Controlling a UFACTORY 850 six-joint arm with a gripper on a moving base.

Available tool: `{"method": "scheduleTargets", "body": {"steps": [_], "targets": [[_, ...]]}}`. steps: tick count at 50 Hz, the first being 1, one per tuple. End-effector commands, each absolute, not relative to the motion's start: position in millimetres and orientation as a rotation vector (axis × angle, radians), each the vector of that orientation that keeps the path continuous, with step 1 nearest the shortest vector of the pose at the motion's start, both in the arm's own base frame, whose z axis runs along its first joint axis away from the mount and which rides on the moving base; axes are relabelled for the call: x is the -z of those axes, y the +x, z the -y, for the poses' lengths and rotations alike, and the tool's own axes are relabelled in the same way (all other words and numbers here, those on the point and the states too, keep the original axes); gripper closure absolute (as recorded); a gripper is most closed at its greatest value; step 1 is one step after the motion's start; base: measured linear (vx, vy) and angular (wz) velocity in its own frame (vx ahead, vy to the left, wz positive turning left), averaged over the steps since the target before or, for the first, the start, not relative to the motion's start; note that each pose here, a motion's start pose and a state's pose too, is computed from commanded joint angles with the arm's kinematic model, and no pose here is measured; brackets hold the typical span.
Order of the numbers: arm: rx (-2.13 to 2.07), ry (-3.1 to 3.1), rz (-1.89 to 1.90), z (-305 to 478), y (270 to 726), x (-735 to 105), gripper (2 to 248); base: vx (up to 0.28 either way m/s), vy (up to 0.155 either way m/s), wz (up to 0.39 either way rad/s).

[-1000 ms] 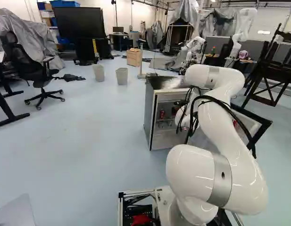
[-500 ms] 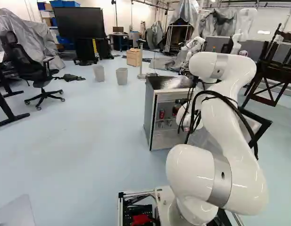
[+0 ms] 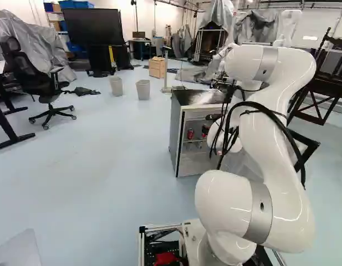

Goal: Grab a drink from the fridge

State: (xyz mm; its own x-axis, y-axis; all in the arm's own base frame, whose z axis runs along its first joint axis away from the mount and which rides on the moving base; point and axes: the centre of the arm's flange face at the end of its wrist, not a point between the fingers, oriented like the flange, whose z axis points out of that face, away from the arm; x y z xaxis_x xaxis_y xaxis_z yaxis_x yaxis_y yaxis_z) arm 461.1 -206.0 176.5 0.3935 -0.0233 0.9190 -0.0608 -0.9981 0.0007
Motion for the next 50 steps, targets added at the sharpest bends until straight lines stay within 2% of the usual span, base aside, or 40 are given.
{"method": "scheduleTargets", "body": {"steps": [29, 50], "targets": [[-1.701, 2.612, 0.071, 171.6, 405.4, -222.9, 156, 0.0, 0.0, 0.0], [-1.735, 2.575, 0.056, 165.4, 394.6, -248.5, 156, 0.0, 0.0, 0.0]]}}
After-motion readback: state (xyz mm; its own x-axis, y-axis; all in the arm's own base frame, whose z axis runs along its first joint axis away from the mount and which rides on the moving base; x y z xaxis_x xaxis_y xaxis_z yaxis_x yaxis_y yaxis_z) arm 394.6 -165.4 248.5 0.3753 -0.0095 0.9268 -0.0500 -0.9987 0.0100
